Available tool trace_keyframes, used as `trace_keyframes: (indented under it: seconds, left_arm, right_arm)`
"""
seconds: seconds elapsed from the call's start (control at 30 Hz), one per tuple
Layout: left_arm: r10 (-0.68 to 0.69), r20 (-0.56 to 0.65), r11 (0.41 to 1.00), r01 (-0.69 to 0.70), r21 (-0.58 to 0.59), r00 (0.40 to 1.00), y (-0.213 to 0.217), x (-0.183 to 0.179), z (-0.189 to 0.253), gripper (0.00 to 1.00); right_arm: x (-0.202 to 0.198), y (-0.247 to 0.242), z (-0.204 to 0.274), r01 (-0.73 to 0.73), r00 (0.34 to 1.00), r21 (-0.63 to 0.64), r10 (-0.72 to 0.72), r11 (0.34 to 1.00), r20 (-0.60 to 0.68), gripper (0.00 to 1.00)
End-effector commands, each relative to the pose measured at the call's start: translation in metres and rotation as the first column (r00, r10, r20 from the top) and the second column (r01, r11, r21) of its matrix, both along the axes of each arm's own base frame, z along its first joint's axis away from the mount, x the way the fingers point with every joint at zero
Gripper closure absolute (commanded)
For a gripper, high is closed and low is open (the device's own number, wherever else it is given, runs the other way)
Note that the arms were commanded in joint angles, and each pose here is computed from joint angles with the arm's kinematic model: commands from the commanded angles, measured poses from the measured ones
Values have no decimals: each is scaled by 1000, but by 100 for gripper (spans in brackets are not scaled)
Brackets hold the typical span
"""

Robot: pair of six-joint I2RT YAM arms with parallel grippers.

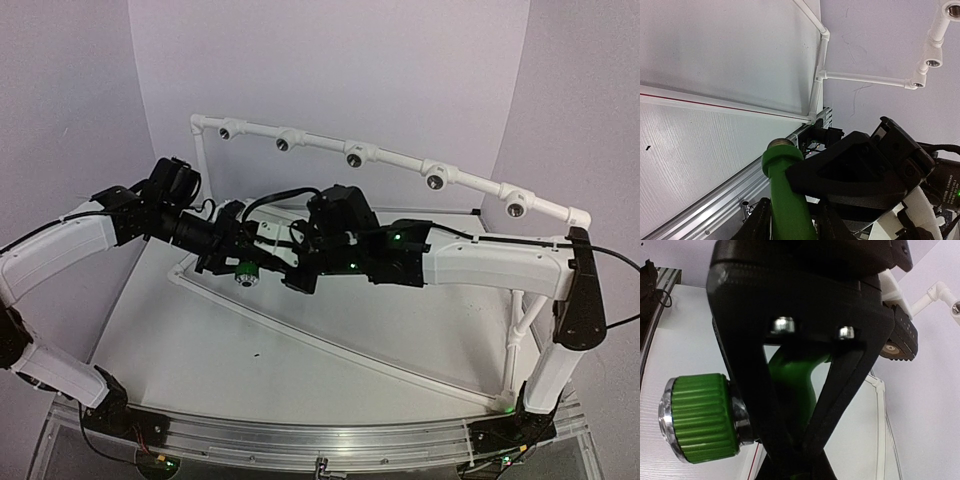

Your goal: Install the water faucets

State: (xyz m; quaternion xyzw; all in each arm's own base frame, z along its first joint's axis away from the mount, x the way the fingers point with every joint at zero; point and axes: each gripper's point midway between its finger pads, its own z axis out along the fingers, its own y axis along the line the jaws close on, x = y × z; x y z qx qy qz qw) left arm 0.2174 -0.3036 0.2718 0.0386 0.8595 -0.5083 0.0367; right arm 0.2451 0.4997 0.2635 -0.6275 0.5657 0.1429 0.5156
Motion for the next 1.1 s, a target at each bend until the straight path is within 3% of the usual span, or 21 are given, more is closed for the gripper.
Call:
trace_keyframes:
  seconds: [0.0, 0.07, 0.13, 0.2, 0.33, 0.6, 1.07]
  left_arm:
    - [-22, 20, 1000, 22, -17, 1000, -8, -1, 4, 77]
    - [-20, 33, 1000, 21, -23, 999, -7, -2, 8, 84]
    - [-18, 43, 999, 20, -35, 999, -6, -4, 13, 88]
    - [-16, 50, 999, 18, -43, 999, -4, -5, 15, 91]
    - [-3, 65, 998, 7, -63, 998, -1, -9, 21, 99]
    - [-2, 145, 988, 24, -150, 989, 2, -17, 47, 100]
    - [-100, 67, 982, 110, -155, 993, -7, -25, 37, 100]
  right_arm:
    - [4, 13, 33, -6, 998, 90, 1, 996, 61, 100]
    - [4, 11, 32, -6, 998, 88, 0, 996, 60, 92]
    - [3, 8, 32, -2, 998, 85, -4, 996, 61, 69]
    - [4, 4, 27, 13, 998, 75, -18, 997, 59, 53]
    - [0, -9, 22, 22, 998, 58, -25, 998, 56, 44]
    - [-14, -19, 6, -34, 999, 14, 33, 999, 33, 47]
    - [-11, 0, 28, -56, 998, 72, 54, 996, 24, 61]
